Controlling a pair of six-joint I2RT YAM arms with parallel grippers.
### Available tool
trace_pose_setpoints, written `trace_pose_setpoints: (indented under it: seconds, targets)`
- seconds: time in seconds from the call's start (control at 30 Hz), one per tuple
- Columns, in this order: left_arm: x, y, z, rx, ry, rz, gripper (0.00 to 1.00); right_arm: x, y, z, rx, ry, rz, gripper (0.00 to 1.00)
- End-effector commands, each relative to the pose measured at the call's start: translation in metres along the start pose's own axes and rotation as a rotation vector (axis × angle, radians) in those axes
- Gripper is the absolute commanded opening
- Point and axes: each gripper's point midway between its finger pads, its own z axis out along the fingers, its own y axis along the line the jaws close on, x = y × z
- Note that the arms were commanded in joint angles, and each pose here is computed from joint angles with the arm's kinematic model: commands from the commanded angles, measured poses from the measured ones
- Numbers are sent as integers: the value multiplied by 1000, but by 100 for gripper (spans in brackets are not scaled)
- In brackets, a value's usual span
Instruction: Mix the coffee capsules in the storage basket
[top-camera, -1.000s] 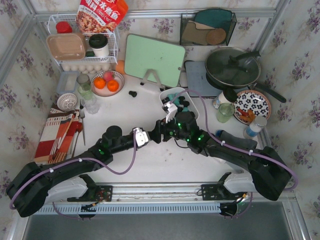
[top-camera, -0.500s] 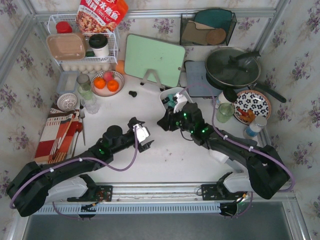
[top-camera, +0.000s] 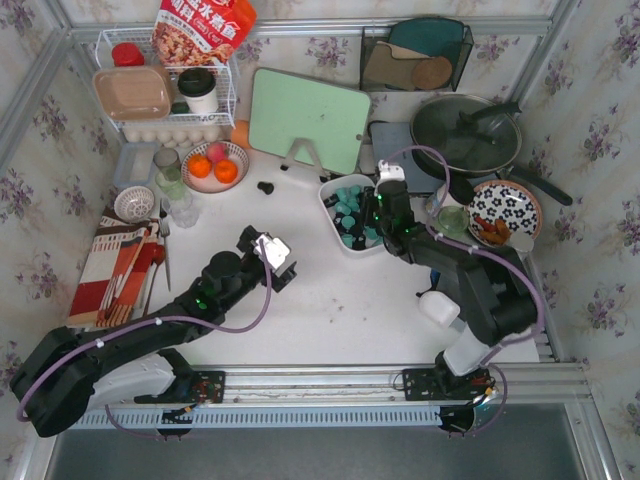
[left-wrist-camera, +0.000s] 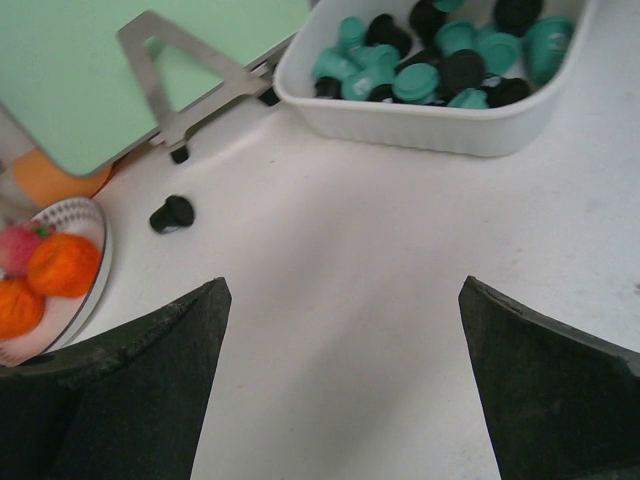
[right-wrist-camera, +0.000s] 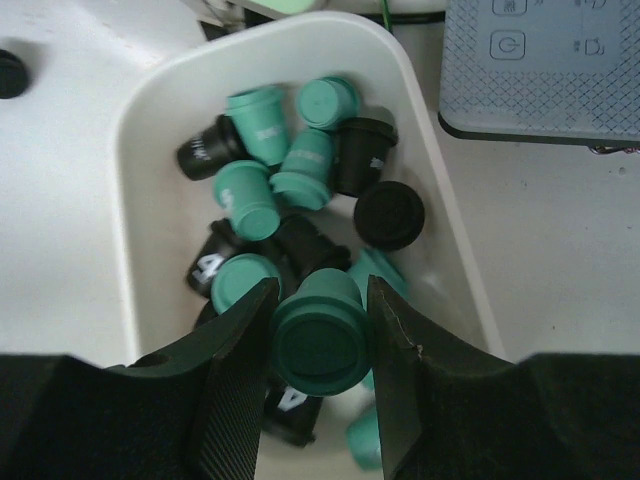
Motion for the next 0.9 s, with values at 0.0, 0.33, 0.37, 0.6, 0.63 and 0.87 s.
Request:
trace_pose_setpoints:
  seconds: [0.0, 0.33, 0.37, 0.6, 0.63, 0.87]
  targets:
    - [2, 25, -1, -146, 32, -56, 99, -6, -9, 30, 19, -12, 21, 9]
    - [1, 36, -7, -203, 36, -82, 99, 21, -4, 52, -52, 92, 92, 41]
    - [1, 37, -8, -205, 36, -85, 99, 21, -3, 51, -57, 97, 90, 46]
    - [8, 52, -12, -306, 73, -194, 99, -5, 8, 21, -116, 75, 57, 66]
    - [10, 56, -14, -334, 82, -229, 99, -12, 8, 13, -121, 58, 48, 67]
    - [27, 66, -16, -366, 168, -398, 99, -29, 7, -45, -156, -54, 16, 68]
